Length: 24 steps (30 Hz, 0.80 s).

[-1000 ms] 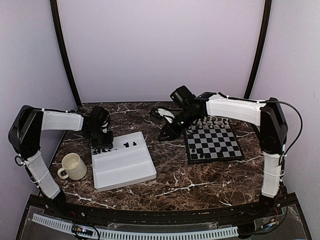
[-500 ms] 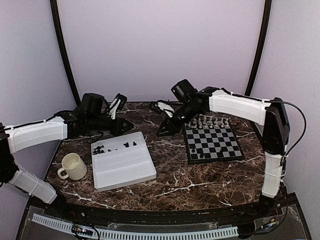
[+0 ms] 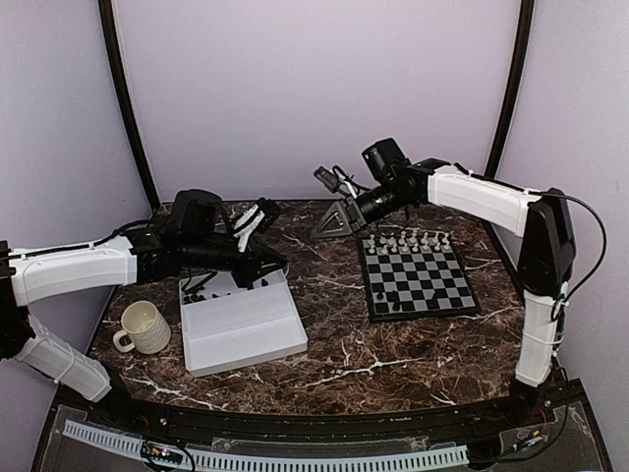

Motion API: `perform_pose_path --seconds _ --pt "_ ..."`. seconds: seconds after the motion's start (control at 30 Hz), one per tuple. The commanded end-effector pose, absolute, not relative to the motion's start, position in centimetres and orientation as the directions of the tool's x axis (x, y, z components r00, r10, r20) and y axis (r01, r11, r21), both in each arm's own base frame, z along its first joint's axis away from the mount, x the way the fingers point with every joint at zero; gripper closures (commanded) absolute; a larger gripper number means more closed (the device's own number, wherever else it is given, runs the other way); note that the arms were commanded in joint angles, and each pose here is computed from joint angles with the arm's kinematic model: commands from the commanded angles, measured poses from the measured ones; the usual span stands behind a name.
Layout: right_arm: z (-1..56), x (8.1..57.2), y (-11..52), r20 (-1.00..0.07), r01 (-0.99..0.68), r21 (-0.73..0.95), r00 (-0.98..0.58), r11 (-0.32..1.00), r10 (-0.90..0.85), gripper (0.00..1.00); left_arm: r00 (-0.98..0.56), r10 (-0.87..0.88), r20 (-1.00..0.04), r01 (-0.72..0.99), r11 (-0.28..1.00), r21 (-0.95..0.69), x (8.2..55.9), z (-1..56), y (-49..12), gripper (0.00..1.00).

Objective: Set up the chess pieces on the board
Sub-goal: Pass from the left arm to the right

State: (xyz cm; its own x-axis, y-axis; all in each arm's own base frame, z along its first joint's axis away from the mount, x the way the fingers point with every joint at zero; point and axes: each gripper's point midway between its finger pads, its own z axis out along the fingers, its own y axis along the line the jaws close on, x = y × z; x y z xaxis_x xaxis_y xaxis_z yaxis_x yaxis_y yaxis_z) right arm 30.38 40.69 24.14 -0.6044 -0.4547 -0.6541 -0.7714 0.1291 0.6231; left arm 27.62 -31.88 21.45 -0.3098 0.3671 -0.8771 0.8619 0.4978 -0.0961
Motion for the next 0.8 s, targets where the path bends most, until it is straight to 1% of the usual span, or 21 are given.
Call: perform_pose_path --seconds 0.0,0.03,0.13,0.4,0.57,0.77 --pt "26.4 27.9 41.6 -0.579 -0.628 0.778 -0.695 -0.034 -0.426 0.60 -0.154 0.426 -0.892 0.886 0.459 0.066 26.8 23.3 -32.6 0.92" --pt "26.6 27.8 41.8 -0.574 -0.612 0.789 -0.700 -0.057 -0.425 0.60 -0.143 0.440 -0.886 0.884 0.459 0.085 26.7 23.2 -32.8 0.92" --pt "26.0 27.5 42.0 -0.546 -0.583 0.811 -0.716 -0.059 -0.435 0.60 -0.111 0.470 -0.876 0.882 0.453 0.131 26.6 23.0 -33.1 0.92" --pt "24.0 26.5 42.4 -0.515 -0.569 0.822 -0.722 -0.027 -0.463 0.59 -0.099 0.493 -0.864 0.879 0.450 0.156 26.4 22.6 -33.7 0.92" --pt "22.6 25.9 43.1 -0.485 -0.550 0.835 -0.726 -0.012 -0.487 0.62 -0.095 0.495 -0.864 0.879 0.449 0.161 26.3 22.5 -33.7 0.92" --pt "22.3 25.6 44.0 -0.474 -0.537 0.843 -0.724 -0.021 -0.502 0.67 -0.090 0.498 -0.863 0.883 0.440 0.161 26.1 22.4 -34.0 0.91"
